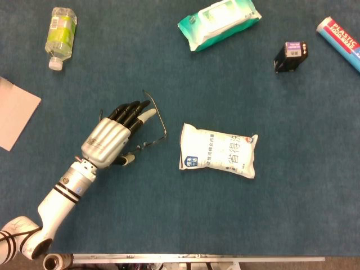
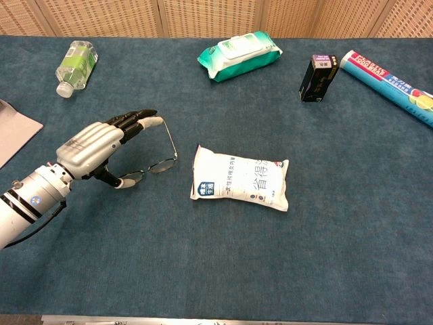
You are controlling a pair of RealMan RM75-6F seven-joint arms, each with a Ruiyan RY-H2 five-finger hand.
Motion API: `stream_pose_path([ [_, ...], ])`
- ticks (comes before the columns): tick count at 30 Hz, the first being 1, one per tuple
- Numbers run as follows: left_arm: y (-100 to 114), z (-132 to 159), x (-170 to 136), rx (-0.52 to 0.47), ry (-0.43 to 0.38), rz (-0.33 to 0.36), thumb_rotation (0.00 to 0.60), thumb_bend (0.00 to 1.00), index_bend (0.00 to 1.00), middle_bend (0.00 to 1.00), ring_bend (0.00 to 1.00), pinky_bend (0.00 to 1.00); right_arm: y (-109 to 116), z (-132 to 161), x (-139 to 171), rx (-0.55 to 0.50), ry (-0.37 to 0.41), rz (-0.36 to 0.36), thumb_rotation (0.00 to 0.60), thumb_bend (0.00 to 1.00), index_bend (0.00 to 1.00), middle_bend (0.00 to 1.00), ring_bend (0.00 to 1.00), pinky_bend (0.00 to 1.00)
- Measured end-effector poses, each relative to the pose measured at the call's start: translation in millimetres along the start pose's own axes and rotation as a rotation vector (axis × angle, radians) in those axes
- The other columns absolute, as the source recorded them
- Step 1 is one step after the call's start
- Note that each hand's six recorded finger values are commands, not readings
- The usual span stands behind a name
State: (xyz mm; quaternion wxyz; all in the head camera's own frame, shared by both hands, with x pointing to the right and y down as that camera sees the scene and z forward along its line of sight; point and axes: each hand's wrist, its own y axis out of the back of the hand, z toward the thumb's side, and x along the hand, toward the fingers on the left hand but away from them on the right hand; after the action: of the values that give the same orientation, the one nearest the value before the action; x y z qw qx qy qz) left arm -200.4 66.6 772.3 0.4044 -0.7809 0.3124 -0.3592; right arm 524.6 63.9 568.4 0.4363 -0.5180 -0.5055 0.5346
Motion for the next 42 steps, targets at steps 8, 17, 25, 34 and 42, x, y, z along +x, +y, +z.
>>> stream_pose_path([
  [8,4,-14,-1,0.040,0.027,0.015,0.600,0.02,0.00,0.00,0.00,0.10,0,0,0,0.002,-0.001,0.000,0.600,0.29,0.60,0.39,0.26,0.29],
  [17,15,-26,2,0.057,0.060,0.041,0.600,0.02,0.00,0.00,0.00,0.10,-2,1,0,0.003,0.002,0.004,0.600,0.29,0.60,0.39,0.26,0.29],
  [25,24,-31,-10,0.053,0.068,0.052,0.600,0.02,0.00,0.00,0.00,0.10,0,1,0,-0.002,0.002,0.000,0.600,0.29,0.60,0.39,0.26,0.29],
  [34,44,-25,-46,0.047,0.017,0.042,0.600,0.19,0.03,0.00,0.00,0.18,2,4,2,-0.011,0.014,-0.004,0.600,0.29,0.60,0.39,0.26,0.29],
  [42,53,-12,-68,0.006,-0.001,-0.039,0.600,0.61,0.20,0.03,0.02,0.19,3,4,3,-0.018,0.015,0.000,0.600,0.29,0.60,0.39,0.26,0.29],
])
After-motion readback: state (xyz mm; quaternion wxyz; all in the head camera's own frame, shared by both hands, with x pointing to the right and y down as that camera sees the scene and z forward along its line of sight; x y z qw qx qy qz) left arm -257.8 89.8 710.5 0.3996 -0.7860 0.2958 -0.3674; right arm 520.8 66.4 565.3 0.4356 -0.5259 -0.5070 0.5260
